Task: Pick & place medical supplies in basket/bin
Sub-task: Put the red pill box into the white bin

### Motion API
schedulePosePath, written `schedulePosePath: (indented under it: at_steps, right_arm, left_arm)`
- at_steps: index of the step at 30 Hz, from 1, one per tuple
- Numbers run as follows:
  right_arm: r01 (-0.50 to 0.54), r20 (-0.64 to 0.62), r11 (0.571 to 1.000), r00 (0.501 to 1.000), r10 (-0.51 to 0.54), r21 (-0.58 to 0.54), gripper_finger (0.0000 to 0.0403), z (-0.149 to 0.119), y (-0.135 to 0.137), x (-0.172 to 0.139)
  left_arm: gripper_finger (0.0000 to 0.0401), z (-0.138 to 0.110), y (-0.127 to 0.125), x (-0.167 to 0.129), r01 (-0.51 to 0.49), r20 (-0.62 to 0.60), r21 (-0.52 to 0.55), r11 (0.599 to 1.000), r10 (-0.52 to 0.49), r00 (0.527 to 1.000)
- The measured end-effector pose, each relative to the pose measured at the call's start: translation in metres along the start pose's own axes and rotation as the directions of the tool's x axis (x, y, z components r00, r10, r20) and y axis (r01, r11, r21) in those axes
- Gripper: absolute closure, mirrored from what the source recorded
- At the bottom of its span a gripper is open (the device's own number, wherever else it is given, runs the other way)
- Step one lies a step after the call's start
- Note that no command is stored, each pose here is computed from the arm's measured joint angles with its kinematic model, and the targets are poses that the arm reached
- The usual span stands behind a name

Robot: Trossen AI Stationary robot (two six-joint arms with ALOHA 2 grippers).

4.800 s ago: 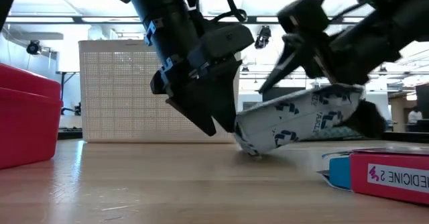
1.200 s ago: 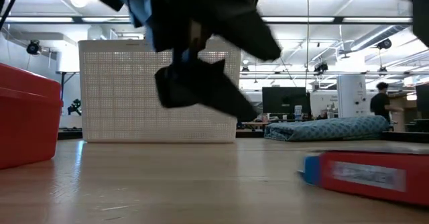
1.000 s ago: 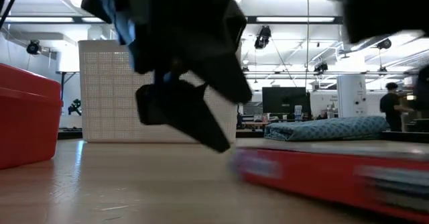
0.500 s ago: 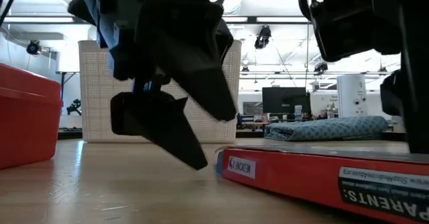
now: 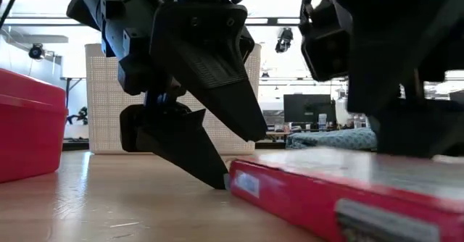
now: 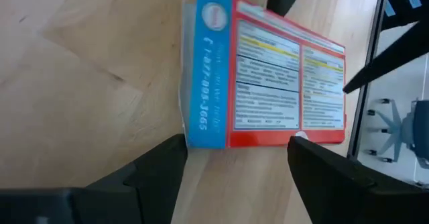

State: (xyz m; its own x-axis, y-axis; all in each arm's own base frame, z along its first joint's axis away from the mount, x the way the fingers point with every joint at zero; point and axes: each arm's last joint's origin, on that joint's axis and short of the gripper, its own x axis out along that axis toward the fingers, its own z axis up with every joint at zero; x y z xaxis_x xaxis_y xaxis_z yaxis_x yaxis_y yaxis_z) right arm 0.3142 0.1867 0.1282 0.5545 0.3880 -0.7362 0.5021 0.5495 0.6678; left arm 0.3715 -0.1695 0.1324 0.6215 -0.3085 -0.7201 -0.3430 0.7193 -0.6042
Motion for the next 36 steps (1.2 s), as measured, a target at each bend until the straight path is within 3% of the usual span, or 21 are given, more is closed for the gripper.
schedulePosePath:
  at_steps: [9, 20, 24, 27, 31, 36]
  right_arm:
    - [-0.093, 0.024, 0.990, 0.995, 0.096, -0.108, 0.0111, 0.009, 0.025, -0.004]
    - [-0.052, -0.050, 0.994, 0.998, 0.047, -0.094, 0.0137, 0.009, 0.022, 0.031]
    - [-0.056, -0.069, 0.994, 0.996, 0.049, -0.093, 0.0149, 0.011, 0.025, 0.037]
    - [-0.052, -0.067, 0.993, 0.997, 0.046, -0.103, 0.0155, 0.011, 0.025, 0.035]
    - [0.024, -0.066, 0.995, 0.997, -0.030, -0.099, 0.0161, 0.010, 0.021, 0.029]
    - [0.072, -0.033, 0.991, 0.997, -0.076, -0.109, 0.0170, 0.014, 0.017, 0.027]
  left_arm:
    - [0.0155, 0.000, 0.001, 0.001, -0.016, 0.009, 0.009, 1.000, 0.016, 1.000]
    - [0.0155, -0.002, 0.003, 0.001, -0.036, 0.008, 0.027, 0.999, 0.036, 0.999]
    - [0.0155, 0.002, -0.003, -0.010, -0.020, 0.022, 0.073, 0.997, 0.018, 1.000]
    - [0.0155, 0.007, -0.003, -0.028, -0.075, 0.030, 0.095, 0.993, 0.073, 0.997]
    - [0.0155, -0.002, -0.006, -0.057, -0.169, -0.049, 0.095, 0.981, 0.174, 0.983]
    - [0.0155, -0.021, -0.014, -0.057, -0.117, -0.161, -0.021, 0.993, 0.112, 0.981]
